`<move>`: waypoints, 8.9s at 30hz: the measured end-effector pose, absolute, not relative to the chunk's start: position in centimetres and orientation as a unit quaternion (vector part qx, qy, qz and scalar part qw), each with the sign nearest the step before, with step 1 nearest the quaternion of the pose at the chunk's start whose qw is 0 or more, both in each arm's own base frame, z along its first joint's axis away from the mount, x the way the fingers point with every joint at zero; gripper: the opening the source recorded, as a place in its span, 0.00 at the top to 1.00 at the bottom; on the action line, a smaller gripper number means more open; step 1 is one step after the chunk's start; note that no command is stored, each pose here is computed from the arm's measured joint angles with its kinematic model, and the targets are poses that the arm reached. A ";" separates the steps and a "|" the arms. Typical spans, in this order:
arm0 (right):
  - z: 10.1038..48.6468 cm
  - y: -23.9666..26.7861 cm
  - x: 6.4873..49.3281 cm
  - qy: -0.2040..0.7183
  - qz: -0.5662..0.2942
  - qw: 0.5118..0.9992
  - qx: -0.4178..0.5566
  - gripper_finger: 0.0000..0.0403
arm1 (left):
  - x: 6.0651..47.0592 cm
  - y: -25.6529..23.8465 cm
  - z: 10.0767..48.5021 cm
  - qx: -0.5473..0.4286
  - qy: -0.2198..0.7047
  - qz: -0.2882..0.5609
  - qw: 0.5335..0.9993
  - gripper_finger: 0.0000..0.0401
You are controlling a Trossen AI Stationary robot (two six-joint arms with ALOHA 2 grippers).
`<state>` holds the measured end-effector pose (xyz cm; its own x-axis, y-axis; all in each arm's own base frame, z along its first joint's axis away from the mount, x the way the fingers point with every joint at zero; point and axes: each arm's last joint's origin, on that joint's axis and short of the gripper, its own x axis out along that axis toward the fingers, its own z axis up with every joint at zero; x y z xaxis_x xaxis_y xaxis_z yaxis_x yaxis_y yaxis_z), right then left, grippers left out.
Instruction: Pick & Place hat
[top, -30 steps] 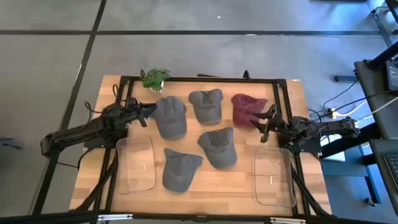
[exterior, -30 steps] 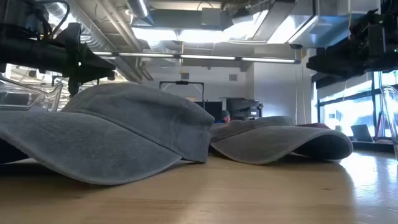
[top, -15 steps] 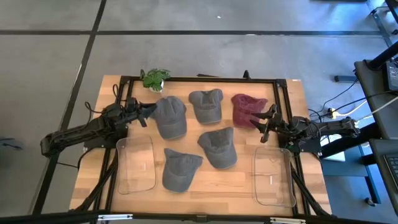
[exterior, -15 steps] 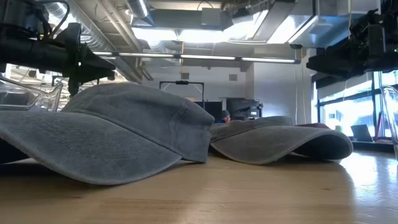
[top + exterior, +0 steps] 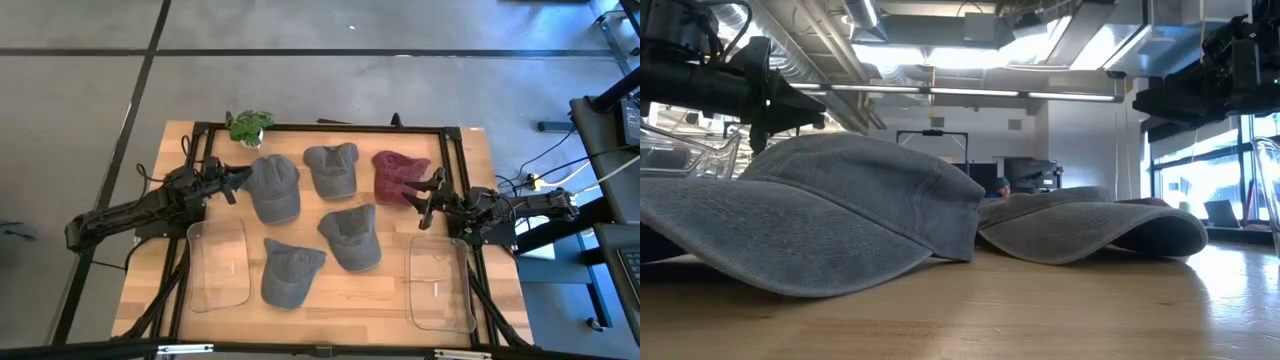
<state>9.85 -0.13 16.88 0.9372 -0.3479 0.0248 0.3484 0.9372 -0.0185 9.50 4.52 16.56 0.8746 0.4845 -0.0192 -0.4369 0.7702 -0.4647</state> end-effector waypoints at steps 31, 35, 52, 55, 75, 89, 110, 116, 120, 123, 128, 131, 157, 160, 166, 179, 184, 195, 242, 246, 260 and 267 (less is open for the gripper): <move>17.3 -0.2 9.8 -0.065 -0.176 0.967 0.175 0.60 | 9.5 4.5 16.6 -0.234 -0.051 0.245 0.939 0.78; 17.3 -0.5 9.7 -0.083 -0.233 0.947 0.206 0.51 | 9.5 4.5 16.6 -0.234 -0.051 0.245 0.939 0.78; 27.7 -1.7 8.4 -0.132 -0.380 0.908 0.117 0.18 | 9.5 4.5 16.6 -0.234 -0.051 0.245 0.939 0.78; 29.9 -2.2 9.0 -0.046 -0.429 0.895 0.108 0.20 | 9.5 4.5 16.6 -0.234 -0.051 0.246 0.939 0.78; 27.4 -15.7 16.6 0.385 -0.431 0.756 0.307 0.32 | 9.5 4.5 16.6 -0.283 -0.066 0.243 0.925 0.78; 18.1 -21.1 18.1 0.530 -0.427 0.635 0.365 0.32 | 9.5 4.5 16.6 -0.282 -0.066 0.243 0.926 0.78; 12.7 -22.5 19.1 0.586 -0.426 0.584 0.366 0.43 | 9.5 4.5 16.6 -0.282 -0.066 0.243 0.926 0.78; 12.6 -22.6 19.2 0.596 -0.419 0.594 0.341 0.64 | 9.5 4.5 16.6 -0.282 -0.066 0.244 0.926 0.78; 12.5 -22.7 19.1 0.600 -0.419 0.598 0.327 0.78 | 9.5 4.5 16.6 -0.282 -0.066 0.244 0.926 0.78; 12.5 -22.8 19.2 0.603 -0.413 0.605 0.316 0.88 | 9.5 4.5 16.6 -0.282 -0.066 0.244 0.926 0.78; 12.7 -22.7 19.2 0.606 -0.406 0.611 0.307 0.90 | 9.5 4.5 16.6 -0.282 -0.066 0.243 0.926 0.78; 13.7 -22.3 19.4 0.596 -0.409 0.625 0.295 0.90 | 9.5 4.5 16.6 -0.282 -0.066 0.244 0.926 0.78; 40.0 -8.9 18.5 0.352 -0.411 0.826 0.157 0.90 | 9.4 4.7 16.6 -0.279 -0.075 0.278 0.916 0.78; 42.6 -6.6 17.8 0.330 -0.406 0.834 0.173 0.90 | 9.4 4.7 16.6 -0.279 -0.074 0.278 0.916 0.78; 44.4 -2.4 16.6 0.327 -0.367 0.842 0.224 0.90 | 9.4 4.7 16.6 -0.279 -0.074 0.277 0.916 0.78; 42.9 6.0 15.0 0.389 -0.267 0.818 0.329 0.90 | 9.4 4.7 16.6 -0.291 -0.078 0.277 0.913 0.78; 42.8 8.7 13.7 0.420 -0.220 0.795 0.379 0.90 | 9.4 4.7 16.6 -0.291 -0.078 0.277 0.912 0.78; 40.4 13.7 12.8 0.495 -0.218 0.742 0.395 0.90 | 9.4 4.7 16.6 -0.291 -0.078 0.279 0.912 0.78; 31.8 13.6 9.7 0.474 -0.341 0.737 0.342 0.67 | 9.4 4.7 16.5 -0.291 -0.075 0.279 0.912 0.79; 31.9 13.5 9.9 0.472 -0.344 0.735 0.344 0.54 | 9.4 4.7 16.5 -0.291 -0.075 0.280 0.912 0.79; 37.1 10.1 10.6 0.228 -0.279 0.892 0.272 0.38 | 9.3 4.4 18.8 -0.263 -0.171 0.203 0.928 0.79; 38.2 8.7 12.1 0.183 -0.309 0.905 0.229 0.39 | 10.2 4.1 23.0 -0.238 -0.129 0.110 0.956 0.79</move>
